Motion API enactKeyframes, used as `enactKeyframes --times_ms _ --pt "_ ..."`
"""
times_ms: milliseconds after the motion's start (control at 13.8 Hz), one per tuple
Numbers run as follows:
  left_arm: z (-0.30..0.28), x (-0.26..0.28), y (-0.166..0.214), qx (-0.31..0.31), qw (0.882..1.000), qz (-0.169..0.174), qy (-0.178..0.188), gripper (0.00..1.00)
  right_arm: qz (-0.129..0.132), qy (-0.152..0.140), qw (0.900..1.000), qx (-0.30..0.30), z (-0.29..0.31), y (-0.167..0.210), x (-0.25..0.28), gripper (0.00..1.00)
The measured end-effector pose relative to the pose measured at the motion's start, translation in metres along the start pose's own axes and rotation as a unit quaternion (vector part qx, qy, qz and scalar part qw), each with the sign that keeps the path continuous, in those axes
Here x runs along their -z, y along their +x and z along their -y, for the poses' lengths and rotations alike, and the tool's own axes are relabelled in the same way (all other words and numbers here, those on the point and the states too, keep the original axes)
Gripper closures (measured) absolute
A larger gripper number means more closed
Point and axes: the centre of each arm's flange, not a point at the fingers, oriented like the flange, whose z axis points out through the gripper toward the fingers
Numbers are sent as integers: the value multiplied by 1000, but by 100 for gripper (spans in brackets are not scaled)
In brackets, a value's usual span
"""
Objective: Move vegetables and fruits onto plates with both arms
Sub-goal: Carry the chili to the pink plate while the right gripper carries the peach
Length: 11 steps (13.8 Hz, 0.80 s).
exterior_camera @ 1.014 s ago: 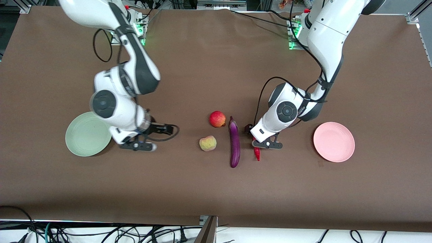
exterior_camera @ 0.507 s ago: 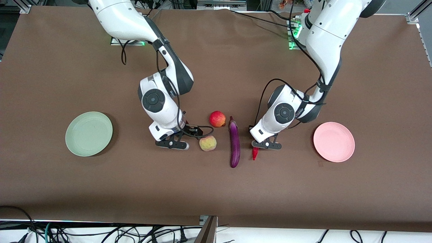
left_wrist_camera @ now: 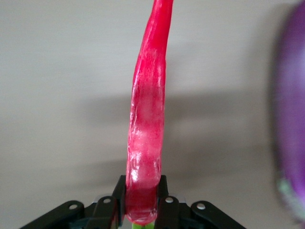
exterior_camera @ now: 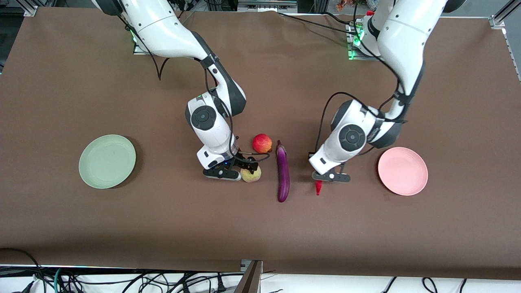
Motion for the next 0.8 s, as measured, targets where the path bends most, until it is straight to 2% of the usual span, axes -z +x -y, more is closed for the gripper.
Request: enactKeyframes --times_ms 217,435,580,797 --pt "60 26 -2 -39 996 33 70 72 -5 4 1000 5 5 -7 -7 0" --pt "116 22 6 -97 986 44 131 72 -11 8 1000 10 8 -14 -18 0" --pt "153 14 10 -120 980 56 149 72 -18 12 1000 13 9 -17 -25 0" --pt "178 -4 12 -135 976 71 153 72 -24 16 999 14 8 -19 -33 0"
